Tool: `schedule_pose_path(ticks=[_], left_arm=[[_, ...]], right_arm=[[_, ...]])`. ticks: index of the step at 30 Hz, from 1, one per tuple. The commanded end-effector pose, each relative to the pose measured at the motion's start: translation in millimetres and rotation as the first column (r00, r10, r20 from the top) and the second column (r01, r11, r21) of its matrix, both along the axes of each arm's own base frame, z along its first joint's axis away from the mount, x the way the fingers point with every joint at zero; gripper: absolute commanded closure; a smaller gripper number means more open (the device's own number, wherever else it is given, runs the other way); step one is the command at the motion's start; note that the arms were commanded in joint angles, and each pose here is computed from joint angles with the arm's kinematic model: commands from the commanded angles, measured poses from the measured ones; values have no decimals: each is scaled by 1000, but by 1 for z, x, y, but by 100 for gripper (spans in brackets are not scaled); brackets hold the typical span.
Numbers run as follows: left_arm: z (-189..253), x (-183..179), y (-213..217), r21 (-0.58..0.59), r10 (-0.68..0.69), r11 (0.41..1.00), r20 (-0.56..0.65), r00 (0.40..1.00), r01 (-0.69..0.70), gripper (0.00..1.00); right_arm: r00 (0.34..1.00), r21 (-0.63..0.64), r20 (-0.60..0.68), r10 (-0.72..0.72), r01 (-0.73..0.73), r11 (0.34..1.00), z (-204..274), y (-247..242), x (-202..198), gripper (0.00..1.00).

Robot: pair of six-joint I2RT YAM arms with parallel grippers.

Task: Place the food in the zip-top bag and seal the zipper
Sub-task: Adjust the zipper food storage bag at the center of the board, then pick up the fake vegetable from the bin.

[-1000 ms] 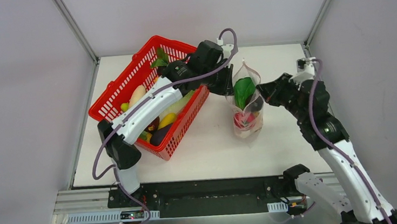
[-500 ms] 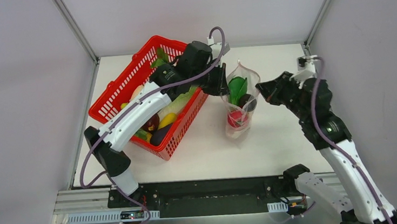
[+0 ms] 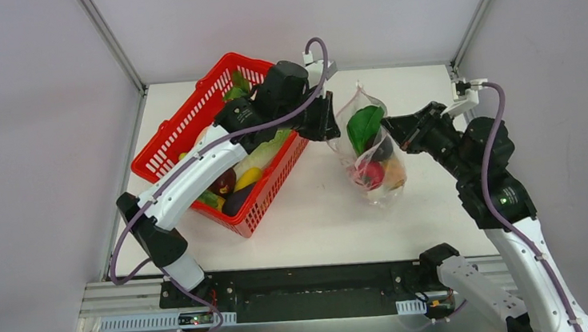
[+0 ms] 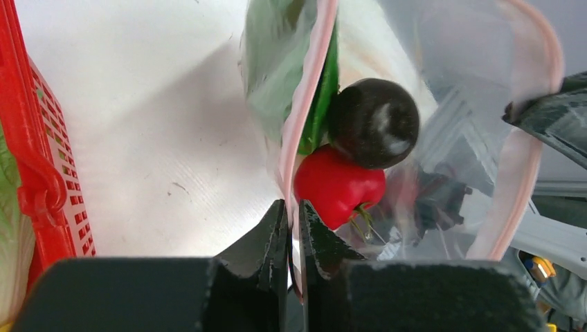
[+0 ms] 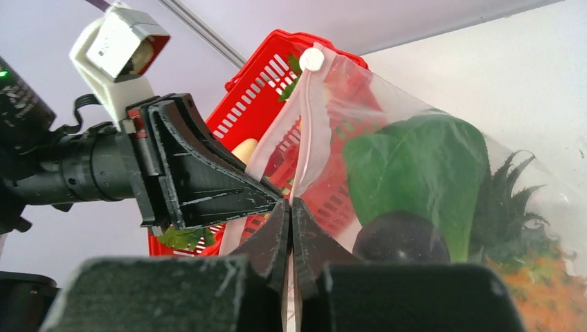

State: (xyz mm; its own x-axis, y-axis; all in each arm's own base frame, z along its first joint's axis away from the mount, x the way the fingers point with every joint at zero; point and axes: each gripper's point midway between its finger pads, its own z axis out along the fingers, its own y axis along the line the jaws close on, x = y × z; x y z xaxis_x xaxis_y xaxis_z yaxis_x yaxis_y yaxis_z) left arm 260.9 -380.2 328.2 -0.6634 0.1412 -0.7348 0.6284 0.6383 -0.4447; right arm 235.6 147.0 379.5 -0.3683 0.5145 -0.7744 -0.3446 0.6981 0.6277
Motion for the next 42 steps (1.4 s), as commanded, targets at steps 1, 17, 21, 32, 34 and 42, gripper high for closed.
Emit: schedule_pose_path(ticks=[1, 17, 21, 32, 34, 42], left_arm=[[13, 5, 0, -33, 10, 999, 36, 999, -8, 76], [26, 8, 56, 50, 82, 995, 152, 985, -91, 13], [37, 7, 76, 67, 112, 989, 215, 970, -130, 1], [7, 84, 172, 135, 445, 864, 247, 861, -485, 1], [3, 98, 179, 142, 485, 838, 253, 838, -527, 1], [-37, 167, 206, -15, 719, 682, 192, 668, -731, 1]], right_arm=[[1000, 26, 12, -25, 24, 999, 4, 0, 10, 100], [998, 0, -50, -38, 38, 999, -21, 1, 17, 100], [999, 5, -44, -25, 25, 1000, -20, 2, 14, 100], [1000, 38, -19, 6, -5, 999, -17, 4, 1, 100], [1000, 39, -22, 5, -4, 999, -21, 3, 1, 100], [999, 35, -43, -30, 31, 999, -27, -1, 5, 100]])
